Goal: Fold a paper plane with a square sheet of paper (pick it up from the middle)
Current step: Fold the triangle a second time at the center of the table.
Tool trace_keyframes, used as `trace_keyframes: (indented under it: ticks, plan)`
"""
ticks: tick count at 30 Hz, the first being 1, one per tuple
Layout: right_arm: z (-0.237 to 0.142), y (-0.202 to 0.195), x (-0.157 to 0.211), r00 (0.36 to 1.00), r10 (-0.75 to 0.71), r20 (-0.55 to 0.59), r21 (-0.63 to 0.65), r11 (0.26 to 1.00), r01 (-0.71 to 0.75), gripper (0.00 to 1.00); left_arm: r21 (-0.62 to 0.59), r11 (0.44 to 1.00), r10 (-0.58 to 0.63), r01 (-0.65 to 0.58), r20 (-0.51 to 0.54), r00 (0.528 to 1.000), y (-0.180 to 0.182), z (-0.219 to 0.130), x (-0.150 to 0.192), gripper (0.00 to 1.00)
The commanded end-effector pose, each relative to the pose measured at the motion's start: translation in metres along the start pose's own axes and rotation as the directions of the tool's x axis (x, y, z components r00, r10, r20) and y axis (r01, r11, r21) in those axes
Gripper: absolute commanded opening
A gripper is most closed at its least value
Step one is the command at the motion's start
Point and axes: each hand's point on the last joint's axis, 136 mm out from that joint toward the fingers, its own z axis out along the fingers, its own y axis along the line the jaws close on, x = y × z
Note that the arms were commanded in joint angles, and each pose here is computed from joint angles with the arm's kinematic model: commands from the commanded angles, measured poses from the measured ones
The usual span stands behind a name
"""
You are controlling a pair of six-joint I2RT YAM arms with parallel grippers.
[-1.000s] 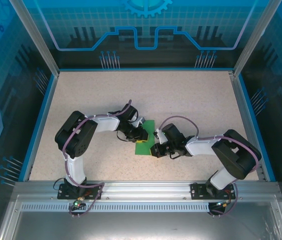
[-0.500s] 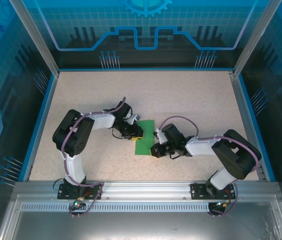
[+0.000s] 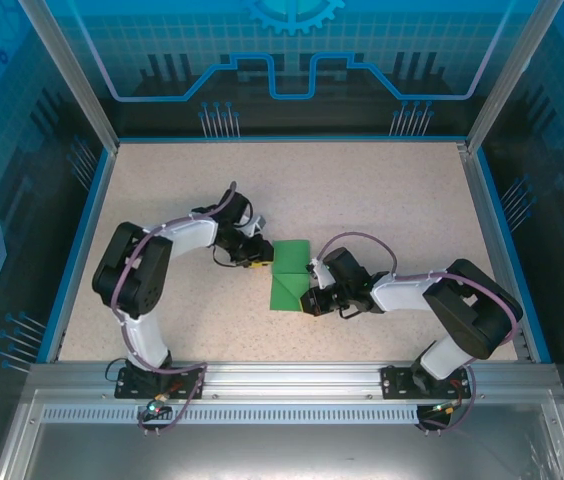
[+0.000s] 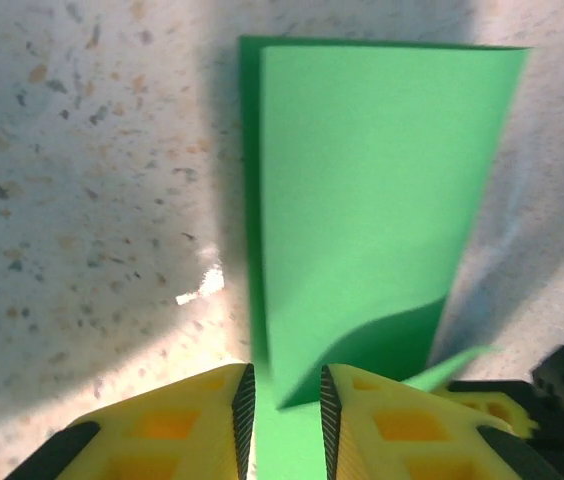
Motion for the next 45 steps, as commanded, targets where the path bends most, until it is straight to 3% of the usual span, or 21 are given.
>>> trace_keyframes:
  ticks: [1, 8, 14, 32, 45]
  plan:
    - [0.004, -0.018, 0.052, 0.982, 0.072, -0.174, 0.077, 0.995, -0.059, 0.08, -0.002, 1.0, -0.002, 0.002, 0.023, 1.0, -0.02, -0.021, 0.009, 0.27]
    - [0.005, -0.016, 0.049, 0.983, 0.064, -0.173, 0.07, 0.996, -0.053, 0.08, 0.053, 0.998, 0.045, -0.044, -0.015, 0.999, -0.058, -0.009, 0.043, 0.27]
    - [0.004, -0.014, 0.045, 0.985, 0.06, -0.163, 0.067, 0.997, -0.049, 0.08, 0.063, 0.997, 0.057, -0.051, -0.082, 0.995, -0.062, 0.022, 0.061, 0.27]
    - [0.005, -0.016, 0.045, 0.985, 0.065, -0.159, 0.074, 0.996, -0.053, 0.08, 0.004, 1.0, 0.004, -0.004, -0.131, 0.991, -0.025, 0.07, 0.074, 0.27]
    - [0.005, -0.018, 0.049, 0.983, 0.065, -0.174, 0.079, 0.996, -0.052, 0.08, -0.116, 0.99, -0.083, 0.074, -0.071, 0.994, 0.011, 0.063, 0.052, 0.27]
